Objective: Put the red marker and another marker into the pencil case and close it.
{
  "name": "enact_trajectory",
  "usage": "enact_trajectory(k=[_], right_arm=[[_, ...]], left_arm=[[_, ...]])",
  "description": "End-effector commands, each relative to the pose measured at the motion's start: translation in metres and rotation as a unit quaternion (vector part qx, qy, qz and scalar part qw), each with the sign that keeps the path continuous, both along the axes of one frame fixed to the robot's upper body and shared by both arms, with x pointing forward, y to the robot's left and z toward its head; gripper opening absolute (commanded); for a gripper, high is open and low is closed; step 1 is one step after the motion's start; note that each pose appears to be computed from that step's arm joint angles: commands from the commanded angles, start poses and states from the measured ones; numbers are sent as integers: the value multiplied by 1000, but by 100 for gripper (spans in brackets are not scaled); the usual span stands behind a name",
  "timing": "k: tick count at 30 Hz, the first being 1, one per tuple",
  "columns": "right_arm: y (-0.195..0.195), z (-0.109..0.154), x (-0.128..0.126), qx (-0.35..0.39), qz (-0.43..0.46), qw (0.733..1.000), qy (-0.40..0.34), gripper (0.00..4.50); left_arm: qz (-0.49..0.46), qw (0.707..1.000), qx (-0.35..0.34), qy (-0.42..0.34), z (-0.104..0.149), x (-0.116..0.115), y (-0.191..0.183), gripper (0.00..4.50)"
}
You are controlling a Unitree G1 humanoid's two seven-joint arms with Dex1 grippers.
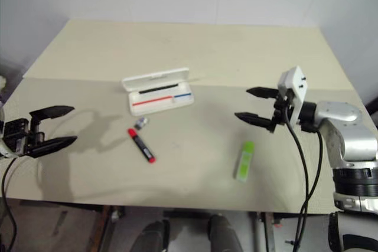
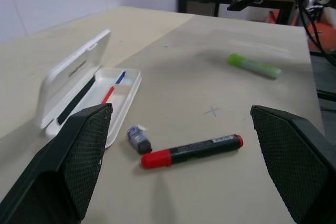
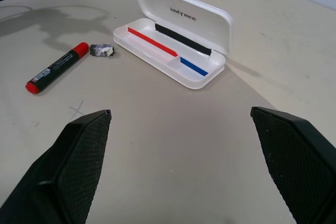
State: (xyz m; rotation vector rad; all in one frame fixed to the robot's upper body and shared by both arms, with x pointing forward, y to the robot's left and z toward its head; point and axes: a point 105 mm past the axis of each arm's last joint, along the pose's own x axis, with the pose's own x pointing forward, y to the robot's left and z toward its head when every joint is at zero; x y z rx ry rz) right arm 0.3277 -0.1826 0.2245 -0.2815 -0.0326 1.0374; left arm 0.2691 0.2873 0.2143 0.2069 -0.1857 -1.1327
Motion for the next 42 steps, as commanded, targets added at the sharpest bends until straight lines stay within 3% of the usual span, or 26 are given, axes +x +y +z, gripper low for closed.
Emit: enact_trajectory(k=[1,9,15,20,22,27,42], right_arm=[[1,18,-5,21,-6,999,-38,450],[21,19,-10,48,5,998,-47,450],[24,10,-10,62,-3,997,-41,450],[23,8,-11,64,-17,997,-46,450],[21,3,-13,66,-26,997,-43,450],[18,-3,-19,70,-40,996,-39,450],[17,-5,-16,78,-55,994,-48,450]], left_arm=[[-60,998,16,-23,11,-9,-9,448],[-96,994,25,-50,15,19,-45,448],[-136,987,68,-57,-6,45,-96,448],[-106,988,108,-38,-22,74,-123,448],[-49,985,157,-48,-34,95,-127,448],[7,982,186,-43,-45,121,-142,448],[34,981,188,25,-49,144,-152,448]])
